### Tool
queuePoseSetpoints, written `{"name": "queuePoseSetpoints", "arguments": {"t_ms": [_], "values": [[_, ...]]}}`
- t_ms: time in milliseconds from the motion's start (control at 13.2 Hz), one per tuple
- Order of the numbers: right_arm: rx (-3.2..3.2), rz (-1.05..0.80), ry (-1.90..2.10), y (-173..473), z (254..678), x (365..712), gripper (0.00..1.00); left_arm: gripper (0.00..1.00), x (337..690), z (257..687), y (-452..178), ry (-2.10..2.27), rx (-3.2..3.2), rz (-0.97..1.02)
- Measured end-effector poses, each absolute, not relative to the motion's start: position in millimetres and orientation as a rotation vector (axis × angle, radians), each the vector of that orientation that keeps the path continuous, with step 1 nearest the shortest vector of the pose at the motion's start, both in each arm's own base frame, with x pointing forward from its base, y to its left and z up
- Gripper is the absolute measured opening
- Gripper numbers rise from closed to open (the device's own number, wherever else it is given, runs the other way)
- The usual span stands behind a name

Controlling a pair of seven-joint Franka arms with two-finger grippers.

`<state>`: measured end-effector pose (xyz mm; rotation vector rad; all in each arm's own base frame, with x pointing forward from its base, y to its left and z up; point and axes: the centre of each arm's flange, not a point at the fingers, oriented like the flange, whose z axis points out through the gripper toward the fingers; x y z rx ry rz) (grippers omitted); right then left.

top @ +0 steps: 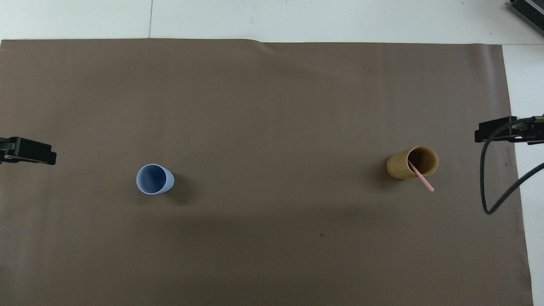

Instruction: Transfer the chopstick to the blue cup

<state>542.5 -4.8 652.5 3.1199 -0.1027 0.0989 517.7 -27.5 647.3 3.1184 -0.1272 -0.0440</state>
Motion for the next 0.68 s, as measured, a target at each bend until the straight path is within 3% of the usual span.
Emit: {"name": "queuePoseSetpoints", "arguments": {"t_ms": [303,682], "values": [[3.12,0.099,-0.103,-5,652,542,1.0,1.0,519,638,-27,-0.122,3.118,-0.054],[3.12,0.099,-0.103,-5,652,542,1.0,1.0,526,581,-36,-0.097,3.12,-0.092]]}}
